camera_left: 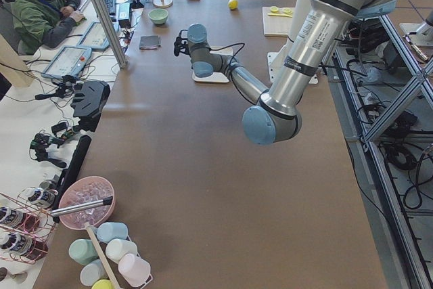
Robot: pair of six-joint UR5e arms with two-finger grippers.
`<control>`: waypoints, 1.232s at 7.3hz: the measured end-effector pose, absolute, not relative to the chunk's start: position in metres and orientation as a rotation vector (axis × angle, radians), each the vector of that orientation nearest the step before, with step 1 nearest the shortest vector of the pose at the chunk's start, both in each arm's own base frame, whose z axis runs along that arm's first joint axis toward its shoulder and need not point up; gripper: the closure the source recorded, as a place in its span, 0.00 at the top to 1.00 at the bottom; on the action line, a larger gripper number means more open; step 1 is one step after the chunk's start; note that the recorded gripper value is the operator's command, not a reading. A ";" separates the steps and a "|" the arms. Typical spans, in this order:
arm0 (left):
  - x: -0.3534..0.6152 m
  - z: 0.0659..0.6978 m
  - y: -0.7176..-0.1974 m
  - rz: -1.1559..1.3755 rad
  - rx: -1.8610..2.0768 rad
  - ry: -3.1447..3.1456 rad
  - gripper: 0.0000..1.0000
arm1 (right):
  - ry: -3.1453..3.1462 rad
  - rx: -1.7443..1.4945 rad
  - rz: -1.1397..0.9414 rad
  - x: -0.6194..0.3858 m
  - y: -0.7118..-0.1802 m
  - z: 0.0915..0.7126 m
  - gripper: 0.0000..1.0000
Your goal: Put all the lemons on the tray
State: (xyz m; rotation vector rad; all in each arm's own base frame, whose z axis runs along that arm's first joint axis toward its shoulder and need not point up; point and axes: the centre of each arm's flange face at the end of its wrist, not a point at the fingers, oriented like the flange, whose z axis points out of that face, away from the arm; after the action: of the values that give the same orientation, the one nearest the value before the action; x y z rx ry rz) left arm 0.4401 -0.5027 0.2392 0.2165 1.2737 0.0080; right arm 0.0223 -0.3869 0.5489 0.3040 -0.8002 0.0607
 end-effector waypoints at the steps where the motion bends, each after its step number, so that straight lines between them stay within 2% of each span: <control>1: 0.477 0.231 -0.491 -0.001 0.226 1.244 0.07 | -0.800 0.304 0.062 0.022 -0.387 0.549 1.00; 2: 0.504 0.232 -0.482 -0.008 0.237 1.217 0.70 | -0.801 0.303 0.063 0.022 -0.388 0.549 1.00; 3: 0.522 0.234 -0.476 -0.013 0.250 1.199 0.88 | -0.801 0.303 0.063 0.022 -0.388 0.549 1.00; 5: 0.544 0.230 -0.460 -0.007 0.268 1.191 0.97 | -0.802 0.302 0.063 0.022 -0.388 0.549 1.00; 9: 0.513 0.193 -0.440 -0.021 0.311 1.207 0.97 | -0.808 0.305 0.061 0.021 -0.389 0.546 1.00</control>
State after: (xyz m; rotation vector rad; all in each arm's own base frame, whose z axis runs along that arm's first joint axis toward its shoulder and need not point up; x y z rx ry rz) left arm 0.5128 -0.4396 0.1931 0.3112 1.2066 -0.0213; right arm 0.0208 -0.3893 0.5459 0.3047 -0.8085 0.0611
